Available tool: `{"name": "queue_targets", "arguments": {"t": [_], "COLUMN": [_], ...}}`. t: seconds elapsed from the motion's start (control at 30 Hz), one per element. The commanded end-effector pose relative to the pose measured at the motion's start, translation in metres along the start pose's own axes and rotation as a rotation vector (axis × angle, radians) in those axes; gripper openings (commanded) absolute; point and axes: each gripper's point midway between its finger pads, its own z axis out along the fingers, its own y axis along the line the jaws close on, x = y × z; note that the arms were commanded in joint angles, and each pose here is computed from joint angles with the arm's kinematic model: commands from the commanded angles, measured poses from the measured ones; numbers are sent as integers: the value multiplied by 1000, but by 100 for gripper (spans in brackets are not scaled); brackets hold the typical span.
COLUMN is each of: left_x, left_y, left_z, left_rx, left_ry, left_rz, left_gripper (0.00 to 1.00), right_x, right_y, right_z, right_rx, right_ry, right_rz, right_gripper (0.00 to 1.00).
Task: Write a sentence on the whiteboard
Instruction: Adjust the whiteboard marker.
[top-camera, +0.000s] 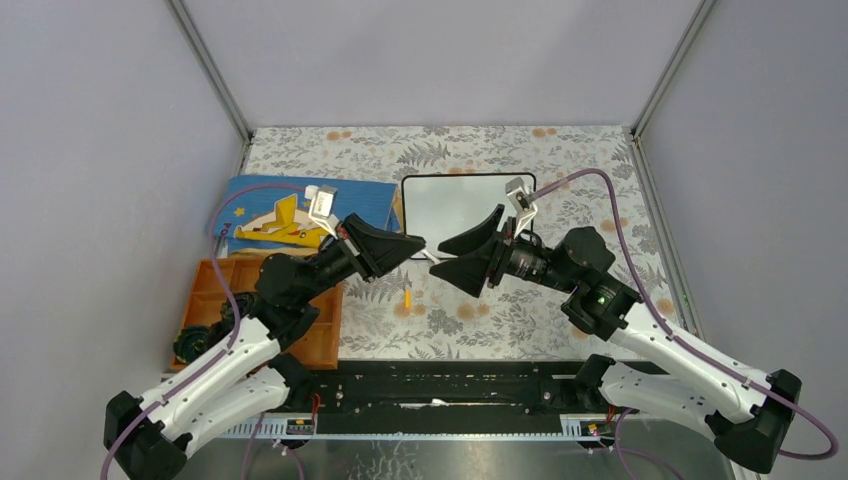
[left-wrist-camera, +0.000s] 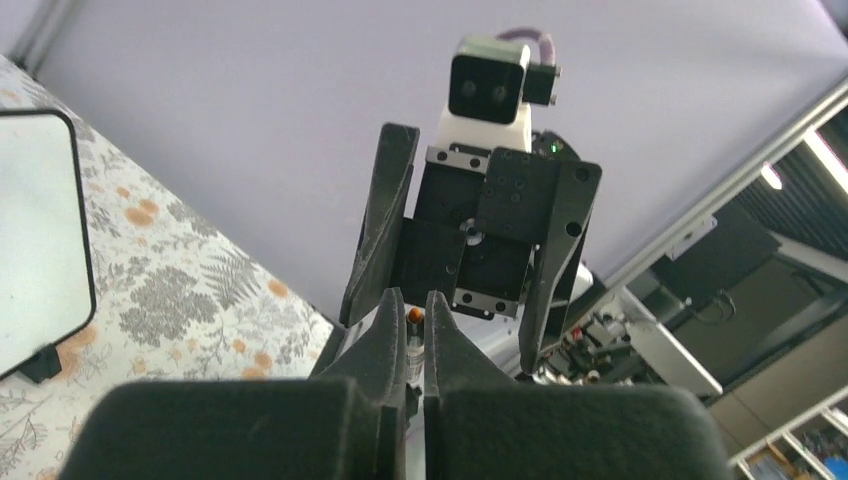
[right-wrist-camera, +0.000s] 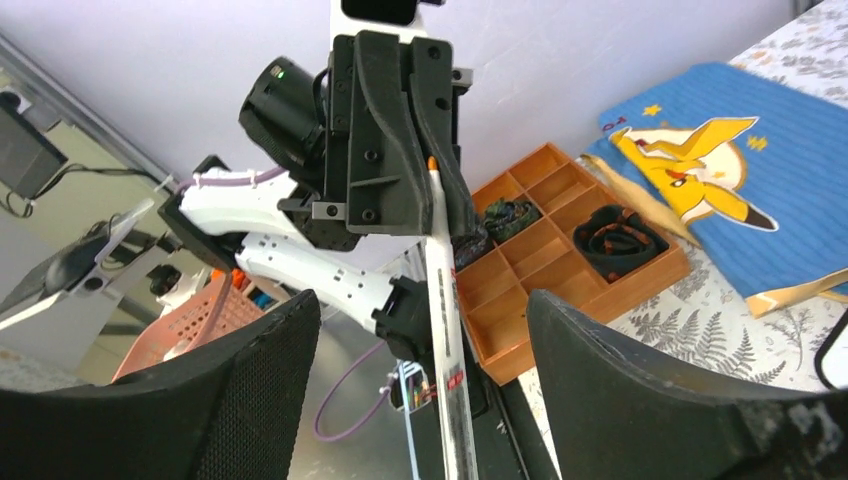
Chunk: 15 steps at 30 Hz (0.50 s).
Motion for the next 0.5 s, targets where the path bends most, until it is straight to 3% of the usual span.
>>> {"name": "queue_targets", "arguments": {"t": [0.0,0.17,0.47], "left_x": [-52,-90,-122], "left_y": [-26,-38,-41], "left_z": [-1,-12,-22], "left_rx": [22,18,12], "left_ry": [-228,-418,-584], "left_rz": [17,-10,-125], "left_gripper": [0,0,0], "right_x": [-47,-77,-105], "right_y": [18,26,46], "right_z": [-2,3,20], "right_rx": [3,-23,-185], "right_ry": [-148,-280,-391], "right_rz": [-8,64,128], "right_gripper": [82,81,75]}}
